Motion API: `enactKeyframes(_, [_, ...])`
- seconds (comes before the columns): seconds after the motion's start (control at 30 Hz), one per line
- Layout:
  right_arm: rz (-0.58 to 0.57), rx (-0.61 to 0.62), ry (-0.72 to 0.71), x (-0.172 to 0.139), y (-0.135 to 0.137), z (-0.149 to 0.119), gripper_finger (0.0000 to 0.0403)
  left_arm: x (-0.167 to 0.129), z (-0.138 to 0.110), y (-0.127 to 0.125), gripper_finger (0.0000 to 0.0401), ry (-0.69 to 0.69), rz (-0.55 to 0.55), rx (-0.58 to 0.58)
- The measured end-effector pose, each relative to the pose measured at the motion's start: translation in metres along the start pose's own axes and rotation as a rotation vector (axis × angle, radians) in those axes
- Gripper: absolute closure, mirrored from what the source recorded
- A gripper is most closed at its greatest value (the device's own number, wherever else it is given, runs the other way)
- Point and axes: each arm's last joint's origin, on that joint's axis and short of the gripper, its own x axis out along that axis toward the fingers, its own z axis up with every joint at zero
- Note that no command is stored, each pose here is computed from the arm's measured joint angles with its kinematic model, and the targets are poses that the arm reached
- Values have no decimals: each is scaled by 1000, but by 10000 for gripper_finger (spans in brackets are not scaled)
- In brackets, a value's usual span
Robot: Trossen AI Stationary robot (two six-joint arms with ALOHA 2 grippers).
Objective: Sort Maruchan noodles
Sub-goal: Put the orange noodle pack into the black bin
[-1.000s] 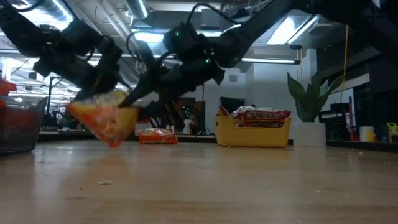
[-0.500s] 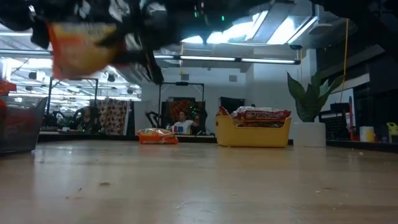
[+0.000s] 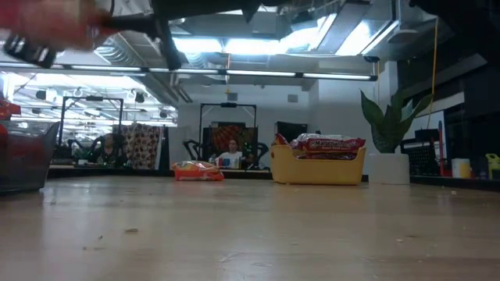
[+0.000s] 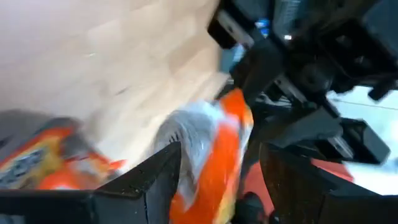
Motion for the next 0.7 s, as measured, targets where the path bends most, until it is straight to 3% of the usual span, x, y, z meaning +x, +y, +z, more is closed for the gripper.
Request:
enactKeyframes(0.2, [78, 121, -34, 31, -13, -27, 286, -7, -13, 9, 187, 18, 53, -4])
enactKeyframes(0.33, [81, 137, -11, 43, -25, -40, 286, -10, -18, 10, 187, 29, 38, -8])
enactKeyframes(0.7, [124, -191, 70, 40, -13, -34, 286, -11, -23, 11, 187, 128, 33, -27])
